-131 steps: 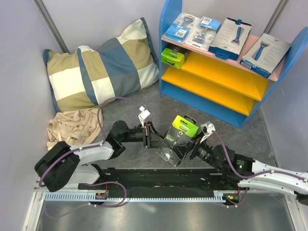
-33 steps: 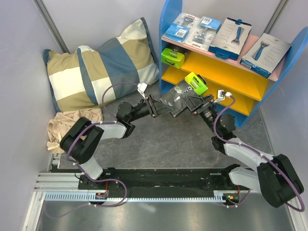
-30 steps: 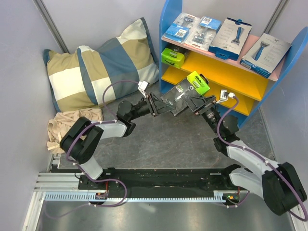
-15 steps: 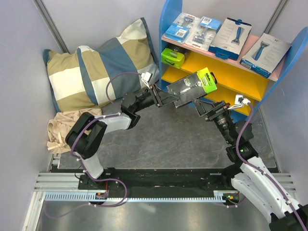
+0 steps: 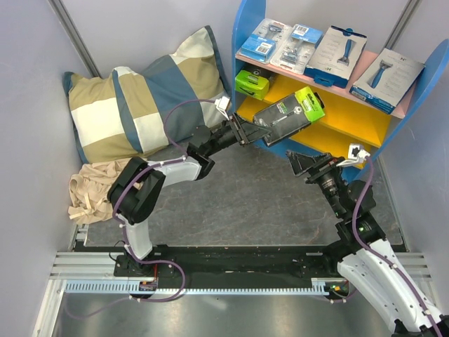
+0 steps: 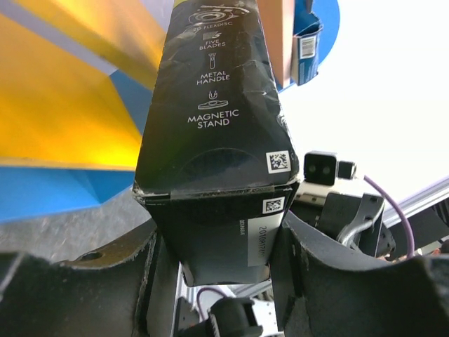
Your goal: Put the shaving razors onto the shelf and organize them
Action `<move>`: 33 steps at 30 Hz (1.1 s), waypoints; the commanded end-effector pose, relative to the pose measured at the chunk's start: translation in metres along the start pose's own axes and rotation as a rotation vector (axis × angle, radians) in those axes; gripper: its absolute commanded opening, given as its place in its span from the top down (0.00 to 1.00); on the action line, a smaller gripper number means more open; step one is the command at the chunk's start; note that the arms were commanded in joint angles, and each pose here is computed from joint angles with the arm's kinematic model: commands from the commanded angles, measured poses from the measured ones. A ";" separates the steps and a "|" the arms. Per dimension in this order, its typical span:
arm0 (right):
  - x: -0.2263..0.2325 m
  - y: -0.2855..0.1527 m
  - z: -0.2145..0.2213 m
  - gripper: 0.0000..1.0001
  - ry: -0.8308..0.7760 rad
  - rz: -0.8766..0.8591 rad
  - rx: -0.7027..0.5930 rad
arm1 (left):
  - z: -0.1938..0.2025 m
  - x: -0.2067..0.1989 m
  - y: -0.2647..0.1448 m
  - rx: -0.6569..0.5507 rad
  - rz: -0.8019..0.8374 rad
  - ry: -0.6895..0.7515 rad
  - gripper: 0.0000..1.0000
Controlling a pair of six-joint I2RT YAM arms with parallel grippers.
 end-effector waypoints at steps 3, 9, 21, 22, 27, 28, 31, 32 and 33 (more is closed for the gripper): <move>0.004 -0.010 -0.015 0.02 -0.043 0.023 -0.029 | -0.025 -0.037 0.032 -0.126 0.109 0.070 0.98; 0.011 -0.027 -0.029 0.02 -0.067 0.034 -0.048 | -0.030 -0.032 0.055 -0.190 0.067 0.042 0.98; 0.008 -0.059 -0.051 0.02 -0.117 0.111 -0.112 | -0.052 -0.016 0.085 -0.356 -0.033 -0.048 0.98; 0.007 -0.060 -0.051 0.02 -0.122 0.117 -0.111 | -0.052 -0.012 0.086 -0.361 -0.045 -0.058 0.98; 0.007 -0.062 -0.052 0.02 -0.131 0.123 -0.105 | -0.063 -0.008 0.093 -0.409 -0.089 -0.077 0.98; 0.006 -0.062 -0.051 0.02 -0.133 0.127 -0.103 | -0.063 -0.008 0.095 -0.413 -0.096 -0.081 0.98; 0.005 -0.063 -0.050 0.02 -0.133 0.129 -0.098 | -0.071 -0.005 0.098 -0.448 -0.125 -0.091 0.98; 0.005 -0.062 -0.050 0.02 -0.135 0.131 -0.096 | -0.074 -0.001 0.098 -0.462 -0.138 -0.096 0.98; 0.005 -0.062 -0.049 0.02 -0.134 0.132 -0.093 | -0.077 -0.003 0.100 -0.470 -0.134 -0.101 0.98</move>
Point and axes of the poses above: each gripper's point midway between its finger pads, its own y axis out along the fingers, its own x axis along the line the jaws close on, z = x × y, the point moved 2 cm from there along -y, back along the fingers, and after that the axes turned 2 degrees about -y, right-handed, at the moved point
